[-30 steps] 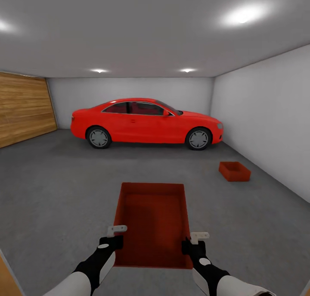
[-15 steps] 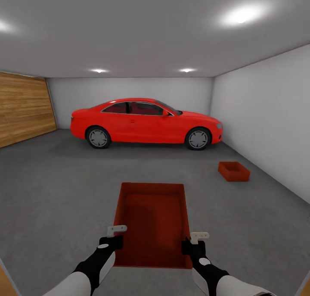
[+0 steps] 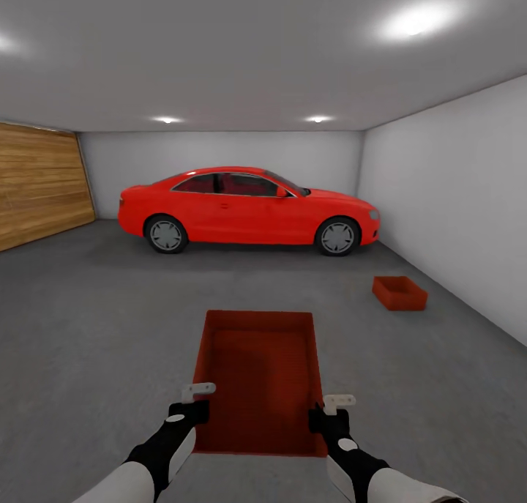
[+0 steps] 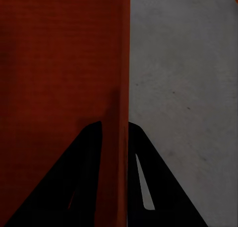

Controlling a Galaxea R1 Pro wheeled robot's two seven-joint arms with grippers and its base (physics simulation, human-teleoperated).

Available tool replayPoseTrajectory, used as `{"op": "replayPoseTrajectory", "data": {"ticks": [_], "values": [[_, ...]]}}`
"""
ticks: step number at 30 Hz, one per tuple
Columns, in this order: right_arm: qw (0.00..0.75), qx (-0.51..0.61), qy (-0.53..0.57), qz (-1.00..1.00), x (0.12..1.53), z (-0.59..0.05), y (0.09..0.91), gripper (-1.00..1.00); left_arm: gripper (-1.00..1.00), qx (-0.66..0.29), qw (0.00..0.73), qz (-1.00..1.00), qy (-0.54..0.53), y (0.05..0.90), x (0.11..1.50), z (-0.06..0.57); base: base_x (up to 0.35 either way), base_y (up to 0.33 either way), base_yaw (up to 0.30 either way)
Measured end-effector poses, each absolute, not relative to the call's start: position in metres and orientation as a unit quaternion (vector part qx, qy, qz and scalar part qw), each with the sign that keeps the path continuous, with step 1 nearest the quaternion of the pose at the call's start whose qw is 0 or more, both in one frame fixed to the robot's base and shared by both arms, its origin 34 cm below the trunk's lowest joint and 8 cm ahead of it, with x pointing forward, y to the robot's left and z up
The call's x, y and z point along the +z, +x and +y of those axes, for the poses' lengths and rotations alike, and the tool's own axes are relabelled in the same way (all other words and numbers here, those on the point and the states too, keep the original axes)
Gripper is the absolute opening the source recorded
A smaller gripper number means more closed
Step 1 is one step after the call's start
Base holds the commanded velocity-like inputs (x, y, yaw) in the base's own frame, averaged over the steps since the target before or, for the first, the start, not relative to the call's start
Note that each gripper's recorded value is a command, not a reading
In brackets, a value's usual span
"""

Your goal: Move the two storage containers from the living room to the garage. In the garage, place one container on the floor and stack the other container on top of it (either order is fine).

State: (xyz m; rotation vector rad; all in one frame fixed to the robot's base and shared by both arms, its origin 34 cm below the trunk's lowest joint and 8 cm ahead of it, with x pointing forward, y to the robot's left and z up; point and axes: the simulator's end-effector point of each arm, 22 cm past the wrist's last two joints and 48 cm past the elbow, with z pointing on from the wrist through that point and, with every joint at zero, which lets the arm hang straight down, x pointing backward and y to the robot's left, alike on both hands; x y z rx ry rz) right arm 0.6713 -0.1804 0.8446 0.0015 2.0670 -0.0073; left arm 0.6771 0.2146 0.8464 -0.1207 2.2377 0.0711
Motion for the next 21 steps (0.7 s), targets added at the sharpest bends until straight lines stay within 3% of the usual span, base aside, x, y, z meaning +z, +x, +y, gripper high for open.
{"op": "replayPoseTrajectory", "data": {"ticks": [21], "values": [[0.512,-0.003,0.001,0.859,0.8447,-0.1803,0.6713,-1.0,-1.0,0.028,0.435,0.899,-0.049,0.6771,0.8463,0.2147,0.32,0.0,0.0]]}}
